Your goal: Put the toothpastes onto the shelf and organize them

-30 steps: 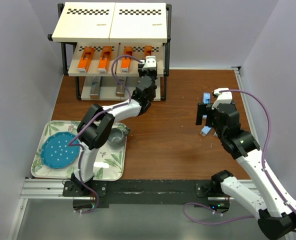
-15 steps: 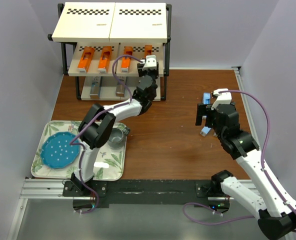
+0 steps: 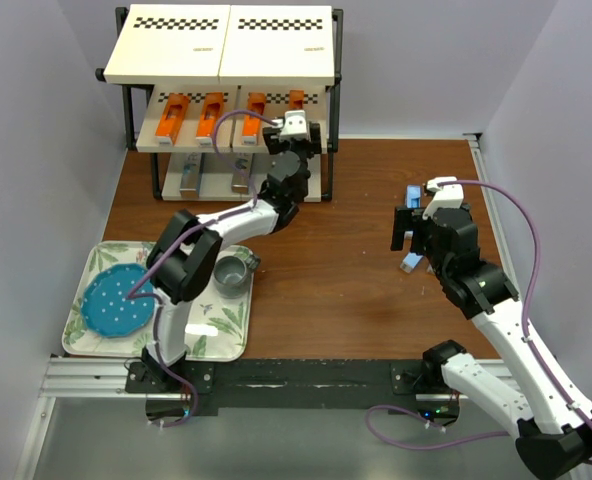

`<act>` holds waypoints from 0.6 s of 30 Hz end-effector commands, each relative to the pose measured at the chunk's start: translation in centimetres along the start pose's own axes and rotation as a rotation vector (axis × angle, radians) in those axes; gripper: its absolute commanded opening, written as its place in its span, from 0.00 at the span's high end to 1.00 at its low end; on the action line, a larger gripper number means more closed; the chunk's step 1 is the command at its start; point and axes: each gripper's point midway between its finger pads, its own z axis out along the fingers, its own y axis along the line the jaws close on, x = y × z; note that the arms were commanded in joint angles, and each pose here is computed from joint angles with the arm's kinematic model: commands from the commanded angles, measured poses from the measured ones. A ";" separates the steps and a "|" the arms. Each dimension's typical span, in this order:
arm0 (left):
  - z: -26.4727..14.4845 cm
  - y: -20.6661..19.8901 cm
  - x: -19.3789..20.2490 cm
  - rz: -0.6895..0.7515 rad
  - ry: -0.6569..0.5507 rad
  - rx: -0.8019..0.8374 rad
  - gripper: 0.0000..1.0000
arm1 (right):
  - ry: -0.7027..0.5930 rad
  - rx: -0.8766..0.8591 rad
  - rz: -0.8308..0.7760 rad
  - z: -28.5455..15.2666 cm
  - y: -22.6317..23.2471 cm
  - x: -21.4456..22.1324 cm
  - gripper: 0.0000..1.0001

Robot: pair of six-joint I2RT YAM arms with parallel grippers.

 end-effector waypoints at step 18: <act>-11.4 5.3 -15.9 -0.106 0.027 0.181 0.00 | 0.080 0.144 0.093 1.5 -0.9 -1.7 0.01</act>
